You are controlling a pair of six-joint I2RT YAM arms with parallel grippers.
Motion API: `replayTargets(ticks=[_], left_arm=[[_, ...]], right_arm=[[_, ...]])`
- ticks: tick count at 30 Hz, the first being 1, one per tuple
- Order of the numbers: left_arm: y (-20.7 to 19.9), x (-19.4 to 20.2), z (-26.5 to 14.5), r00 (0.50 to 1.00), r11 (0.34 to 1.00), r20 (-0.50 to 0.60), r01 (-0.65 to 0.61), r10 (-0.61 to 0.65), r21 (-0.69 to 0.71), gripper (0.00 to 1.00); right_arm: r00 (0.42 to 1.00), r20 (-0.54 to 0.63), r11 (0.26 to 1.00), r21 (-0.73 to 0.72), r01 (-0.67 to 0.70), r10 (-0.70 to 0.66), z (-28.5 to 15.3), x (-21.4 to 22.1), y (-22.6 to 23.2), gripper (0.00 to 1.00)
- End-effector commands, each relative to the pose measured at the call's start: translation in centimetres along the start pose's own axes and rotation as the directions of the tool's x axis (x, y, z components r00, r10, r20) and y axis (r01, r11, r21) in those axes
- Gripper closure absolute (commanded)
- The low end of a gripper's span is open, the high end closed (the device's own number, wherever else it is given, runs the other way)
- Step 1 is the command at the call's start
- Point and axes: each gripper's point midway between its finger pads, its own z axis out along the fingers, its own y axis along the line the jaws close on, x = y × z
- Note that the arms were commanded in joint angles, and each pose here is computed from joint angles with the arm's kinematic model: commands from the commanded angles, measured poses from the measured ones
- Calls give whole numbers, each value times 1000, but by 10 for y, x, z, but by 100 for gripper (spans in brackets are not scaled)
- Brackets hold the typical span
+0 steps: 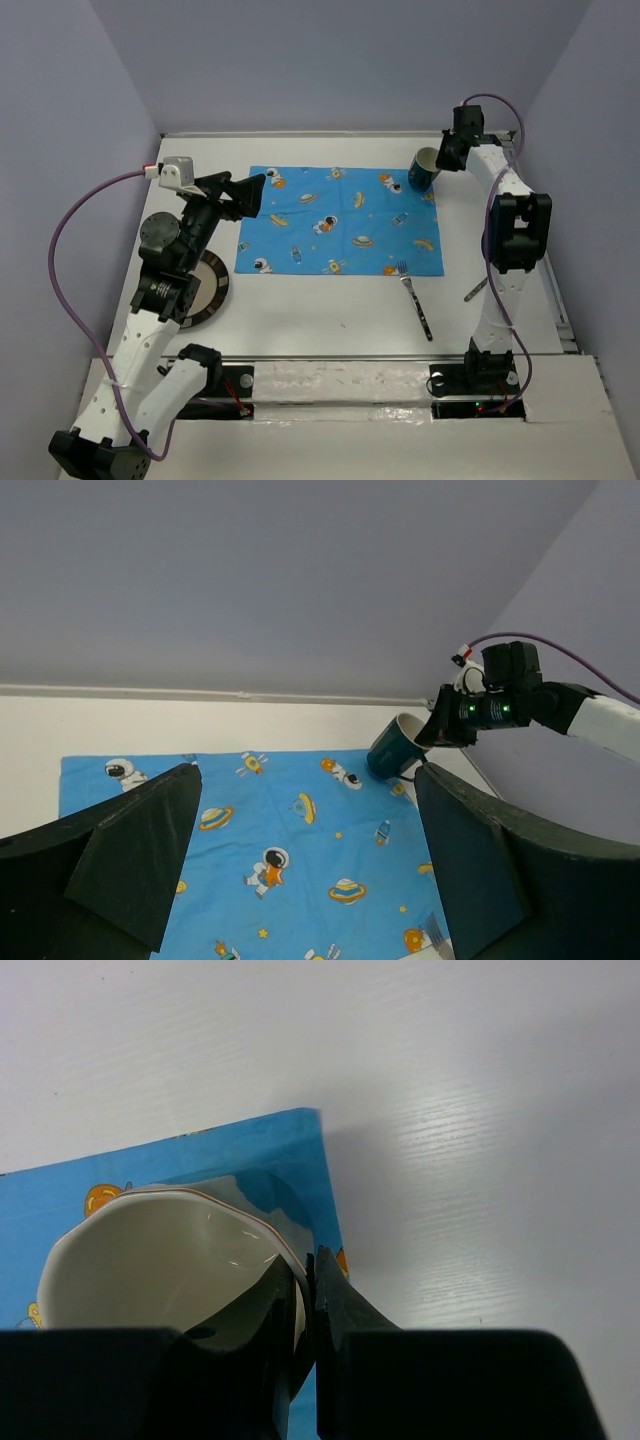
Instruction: Set the dinner table for one person
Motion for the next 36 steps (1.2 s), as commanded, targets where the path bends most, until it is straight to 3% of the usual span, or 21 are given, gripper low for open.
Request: replayTargets(ticks=[1, 18, 24, 28, 36], left_arm=[[-6, -11, 1, 999, 1000, 39, -2, 1, 31, 1], [-7, -12, 1, 999, 999, 44, -2, 1, 33, 1], [-7, -12, 0, 999, 999, 45, -1, -1, 34, 1], [-5, -11, 2, 999, 1000, 41, -1, 0, 27, 1], [-1, -13, 1, 999, 1000, 49, -9, 9, 6, 1]], right_arm=[[994, 108, 992, -126, 5, 9, -22, -45, 32, 100], [999, 30, 993, -119, 15, -11, -7, -28, 25, 99], [1000, 23, 990, -140, 11, -8, -8, -31, 30, 74], [998, 56, 984, -176, 7, 3, -27, -44, 38, 50], [986, 164, 939, -343, 17, 42, -93, -63, 82, 48]])
